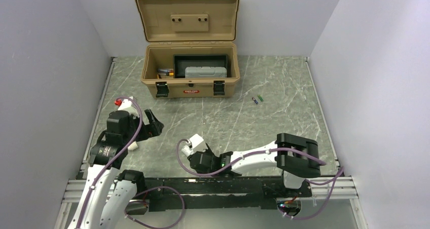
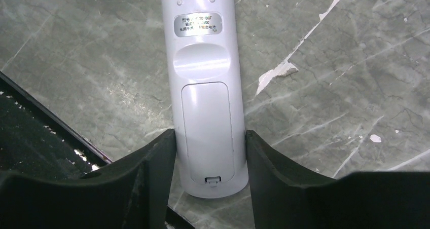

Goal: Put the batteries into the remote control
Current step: Move the remote control to the center of the board, then pick up the remote control from the center of the board.

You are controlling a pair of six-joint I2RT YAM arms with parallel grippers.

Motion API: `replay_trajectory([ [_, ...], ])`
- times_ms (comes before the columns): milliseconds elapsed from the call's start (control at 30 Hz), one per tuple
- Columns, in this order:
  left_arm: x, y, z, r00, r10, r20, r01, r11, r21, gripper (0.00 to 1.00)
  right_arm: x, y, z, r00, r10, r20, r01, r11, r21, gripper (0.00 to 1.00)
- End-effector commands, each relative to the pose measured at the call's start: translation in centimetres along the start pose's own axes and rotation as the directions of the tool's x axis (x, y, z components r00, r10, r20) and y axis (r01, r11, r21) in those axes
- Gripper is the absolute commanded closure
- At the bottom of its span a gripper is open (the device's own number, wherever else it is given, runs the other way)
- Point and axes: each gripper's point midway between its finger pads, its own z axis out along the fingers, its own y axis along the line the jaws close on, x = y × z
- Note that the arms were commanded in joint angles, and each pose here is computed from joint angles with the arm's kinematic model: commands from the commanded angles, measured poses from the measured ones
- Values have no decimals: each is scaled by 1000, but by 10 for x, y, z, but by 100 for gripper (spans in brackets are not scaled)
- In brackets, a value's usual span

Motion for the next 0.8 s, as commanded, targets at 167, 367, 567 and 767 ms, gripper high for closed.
replay_trajectory([
  [167,-7,-8,3,999,-19,26,18,999,41,1,61,-40,-6,980,-71,-185,93,989,115,58],
  [367,0,-12,8,998,-64,10,63,996,71,1,44,-40,-11,989,-61,-136,78,990,121,62],
  [567,9,-19,13,993,-116,-14,117,986,116,1,21,-40,-21,999,-19,-35,22,994,108,65],
  [767,17,-30,20,981,-187,-41,192,964,184,1,-3,-36,-33,993,57,103,-61,997,40,66],
])
